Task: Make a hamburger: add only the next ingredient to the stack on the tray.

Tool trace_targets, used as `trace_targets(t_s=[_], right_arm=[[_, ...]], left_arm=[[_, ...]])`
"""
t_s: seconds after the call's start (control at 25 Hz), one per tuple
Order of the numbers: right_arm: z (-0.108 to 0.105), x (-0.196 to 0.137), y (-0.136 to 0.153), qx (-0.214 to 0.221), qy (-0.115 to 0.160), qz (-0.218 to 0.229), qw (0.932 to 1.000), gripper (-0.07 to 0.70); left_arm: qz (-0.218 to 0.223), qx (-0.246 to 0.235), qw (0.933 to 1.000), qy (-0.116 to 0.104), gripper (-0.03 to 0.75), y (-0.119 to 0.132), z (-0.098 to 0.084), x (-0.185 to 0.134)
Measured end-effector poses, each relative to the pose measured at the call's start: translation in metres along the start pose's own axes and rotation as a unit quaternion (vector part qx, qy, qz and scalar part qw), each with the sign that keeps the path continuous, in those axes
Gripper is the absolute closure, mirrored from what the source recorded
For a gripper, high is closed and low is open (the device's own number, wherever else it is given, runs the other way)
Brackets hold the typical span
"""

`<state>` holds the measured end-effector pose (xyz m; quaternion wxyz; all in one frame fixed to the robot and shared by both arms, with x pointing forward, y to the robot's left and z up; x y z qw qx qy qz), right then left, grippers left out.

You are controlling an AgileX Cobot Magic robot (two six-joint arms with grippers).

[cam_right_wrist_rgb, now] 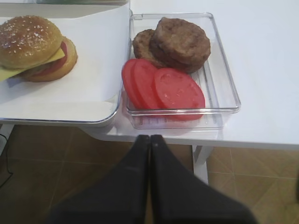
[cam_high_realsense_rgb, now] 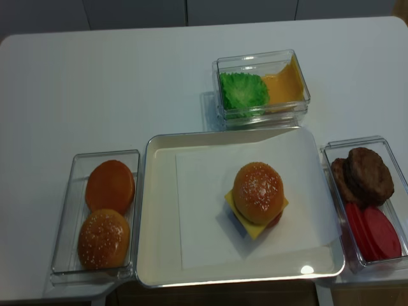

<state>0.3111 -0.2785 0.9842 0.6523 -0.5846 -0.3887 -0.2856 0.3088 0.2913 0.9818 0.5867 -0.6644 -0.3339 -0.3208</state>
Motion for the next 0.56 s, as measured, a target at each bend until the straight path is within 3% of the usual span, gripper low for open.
trace_targets(t_s=[0.56], right_arm=[[0.0, 0.0, 0.0, 0.0, 0.0, 0.0, 1.0, 0.636]], left_arm=[[-0.003, 0.024, 0.9996, -0.017, 0.249, 0.0, 0.0041, 0.0006]])
Point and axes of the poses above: a point on each arm's last joint axis where the gripper is mounted, y pointing out along that axis toward the gripper, z along the wrist's bending axis when the last joint is at zero, x = y × z, the point moved 10 cm from there along y, pointing out along that axis toward the gripper, and after that the axes turned 3 degrees about -y, right-handed, at the moved point
